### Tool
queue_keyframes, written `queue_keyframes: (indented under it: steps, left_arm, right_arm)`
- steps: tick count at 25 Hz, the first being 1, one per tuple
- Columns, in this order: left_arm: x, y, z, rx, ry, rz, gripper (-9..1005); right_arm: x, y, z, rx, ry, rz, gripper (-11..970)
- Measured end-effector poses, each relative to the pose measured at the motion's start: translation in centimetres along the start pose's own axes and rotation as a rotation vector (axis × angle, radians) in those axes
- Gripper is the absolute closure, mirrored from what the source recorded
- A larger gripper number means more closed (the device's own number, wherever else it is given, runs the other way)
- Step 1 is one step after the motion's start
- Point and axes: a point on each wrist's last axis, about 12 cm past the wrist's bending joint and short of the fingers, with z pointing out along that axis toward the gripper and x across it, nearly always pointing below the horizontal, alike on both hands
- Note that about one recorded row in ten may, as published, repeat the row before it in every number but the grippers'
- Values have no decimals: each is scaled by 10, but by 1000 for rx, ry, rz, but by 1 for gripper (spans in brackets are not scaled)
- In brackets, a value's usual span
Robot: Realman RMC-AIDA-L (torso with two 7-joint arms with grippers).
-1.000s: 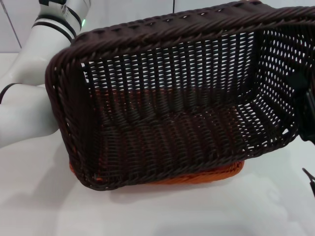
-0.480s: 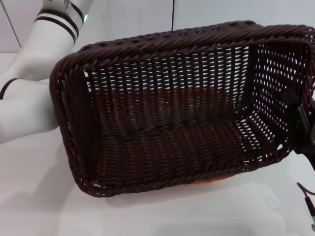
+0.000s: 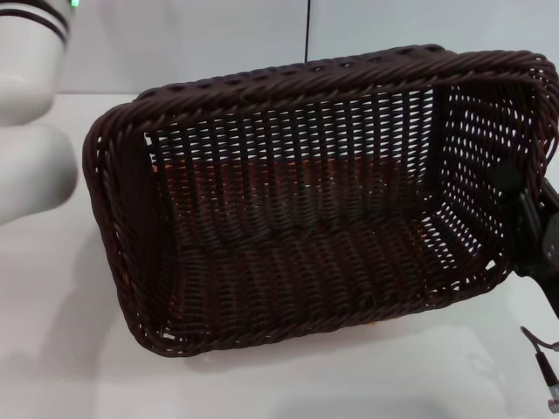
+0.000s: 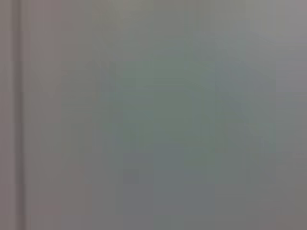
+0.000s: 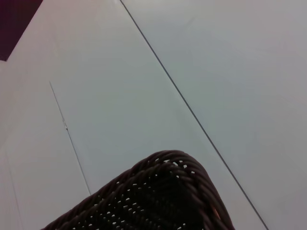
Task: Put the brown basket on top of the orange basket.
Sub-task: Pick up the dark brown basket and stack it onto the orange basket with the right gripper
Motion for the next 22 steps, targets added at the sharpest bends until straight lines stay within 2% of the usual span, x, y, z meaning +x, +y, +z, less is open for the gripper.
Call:
queue_keyframes:
  steps: [6,17,22]
  left_arm:
    - [0,21,0,-64,-10,0,135]
    - [-1,23,0,-69,-21,2,134]
    - [-2,22,0,-66,-30,5,134]
  right_arm:
    - [1,-1,2,2,10,0,733]
    - [4,-3,5,0,39,33,727]
    - [4,-5,7,-6,54,45,505]
